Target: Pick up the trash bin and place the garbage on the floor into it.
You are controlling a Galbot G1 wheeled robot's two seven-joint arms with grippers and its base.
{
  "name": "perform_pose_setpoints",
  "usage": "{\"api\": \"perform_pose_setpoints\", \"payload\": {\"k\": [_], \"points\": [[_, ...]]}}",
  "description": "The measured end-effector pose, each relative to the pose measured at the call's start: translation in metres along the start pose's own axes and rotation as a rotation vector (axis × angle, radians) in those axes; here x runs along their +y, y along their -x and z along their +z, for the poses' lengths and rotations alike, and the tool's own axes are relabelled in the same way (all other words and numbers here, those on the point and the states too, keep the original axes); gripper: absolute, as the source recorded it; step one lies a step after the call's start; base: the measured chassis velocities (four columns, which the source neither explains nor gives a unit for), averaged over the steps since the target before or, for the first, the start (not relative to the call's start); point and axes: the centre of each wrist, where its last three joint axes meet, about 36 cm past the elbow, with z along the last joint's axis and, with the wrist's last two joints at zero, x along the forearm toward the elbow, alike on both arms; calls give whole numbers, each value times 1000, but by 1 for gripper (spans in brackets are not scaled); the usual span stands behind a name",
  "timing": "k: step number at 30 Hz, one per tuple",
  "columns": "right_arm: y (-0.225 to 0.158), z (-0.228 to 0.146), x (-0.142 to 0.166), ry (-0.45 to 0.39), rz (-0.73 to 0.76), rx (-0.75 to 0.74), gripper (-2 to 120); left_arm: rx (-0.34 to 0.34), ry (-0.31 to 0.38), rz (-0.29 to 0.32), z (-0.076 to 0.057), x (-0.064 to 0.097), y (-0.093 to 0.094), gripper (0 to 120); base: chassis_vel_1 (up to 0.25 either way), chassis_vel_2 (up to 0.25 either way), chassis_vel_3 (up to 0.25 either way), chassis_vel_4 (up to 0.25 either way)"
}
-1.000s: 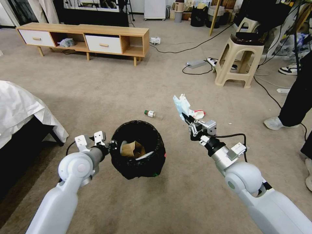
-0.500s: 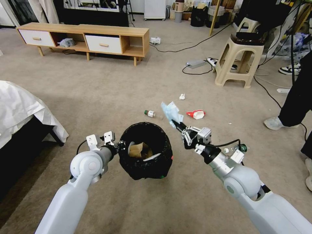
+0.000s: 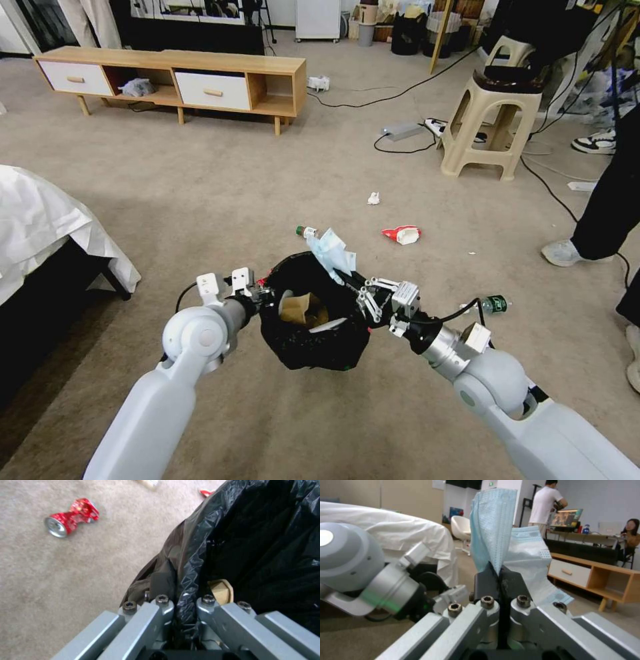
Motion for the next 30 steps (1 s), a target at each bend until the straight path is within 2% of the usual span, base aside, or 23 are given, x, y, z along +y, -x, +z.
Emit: {"api": "perform_pose_setpoints", "payload": {"k": [13,19,30], "points": [[-7,6,4,1,-13,30,0,32,28,21,12,-17,10,0,0,0,0,0],[-8,10,6,6,-9,41,0,35,30,16,15,-16,9,0,0,0,0,0],[-4,12,4,3,14,39,0,18,30,8,10,-12,5,0,0,0,0,0]]}}
